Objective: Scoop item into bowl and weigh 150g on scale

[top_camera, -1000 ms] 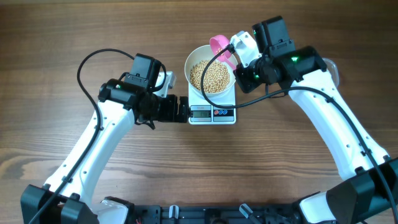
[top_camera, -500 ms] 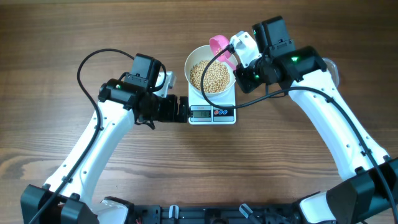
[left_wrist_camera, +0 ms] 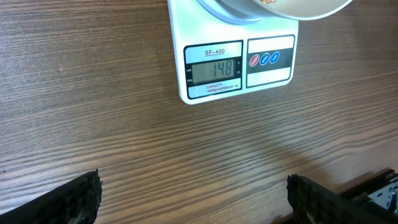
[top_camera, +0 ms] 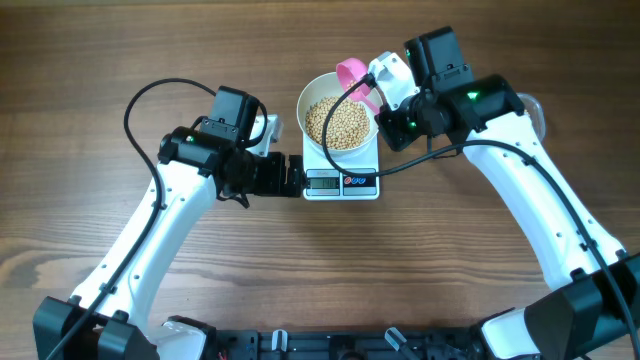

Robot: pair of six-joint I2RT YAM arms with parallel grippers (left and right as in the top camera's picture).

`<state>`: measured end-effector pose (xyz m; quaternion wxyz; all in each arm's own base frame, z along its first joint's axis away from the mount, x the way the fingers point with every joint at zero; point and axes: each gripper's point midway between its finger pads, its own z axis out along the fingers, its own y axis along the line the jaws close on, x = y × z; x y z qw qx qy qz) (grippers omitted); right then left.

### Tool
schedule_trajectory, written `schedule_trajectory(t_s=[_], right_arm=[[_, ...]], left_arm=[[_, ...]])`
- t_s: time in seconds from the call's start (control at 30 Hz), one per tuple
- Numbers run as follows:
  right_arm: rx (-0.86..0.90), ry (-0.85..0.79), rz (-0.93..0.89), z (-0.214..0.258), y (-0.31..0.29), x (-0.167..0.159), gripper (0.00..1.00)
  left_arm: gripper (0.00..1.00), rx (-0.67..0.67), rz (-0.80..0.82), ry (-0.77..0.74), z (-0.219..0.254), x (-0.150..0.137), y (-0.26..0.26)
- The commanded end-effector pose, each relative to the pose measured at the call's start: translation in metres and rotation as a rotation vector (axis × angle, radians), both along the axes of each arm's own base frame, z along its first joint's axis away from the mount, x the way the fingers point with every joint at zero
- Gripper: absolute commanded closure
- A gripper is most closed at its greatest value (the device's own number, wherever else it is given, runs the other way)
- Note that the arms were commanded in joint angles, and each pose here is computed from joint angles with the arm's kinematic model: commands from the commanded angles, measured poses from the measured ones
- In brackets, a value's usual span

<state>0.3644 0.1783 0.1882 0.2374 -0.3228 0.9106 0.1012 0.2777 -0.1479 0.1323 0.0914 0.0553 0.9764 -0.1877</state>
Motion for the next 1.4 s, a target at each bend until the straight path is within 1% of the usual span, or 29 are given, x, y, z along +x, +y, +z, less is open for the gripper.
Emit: schedule_trajectory(t_s=[0.0,0.73,0.97,1.37], right_arm=[[-0.05,-0.046,0.014,0.0063,-0.0019,0.0018,0.96],[-0.03,-0.042,0.001,0.0075,0.0028,0.0015,0.96],[-0.006,-0.034,-0.031,0.0085,0.0042,0.0025,0.96],[-0.038,-0.047,0.005,0.0073,0.0018,0.002,0.96]], left_arm=[[0.0,0.001,-0.017,-0.002,-0.0019,0.0005,-0.0001],[0.0,0.0,-0.017,-0.001,-0.0019,0.0005,-0.0001],[0.0,0.001,-0.017,-0.002,-0.0019,0.0005,-0.0001],[0.0,0.0,-0.017,-0.001,-0.0019,0.0005,-0.0001]])
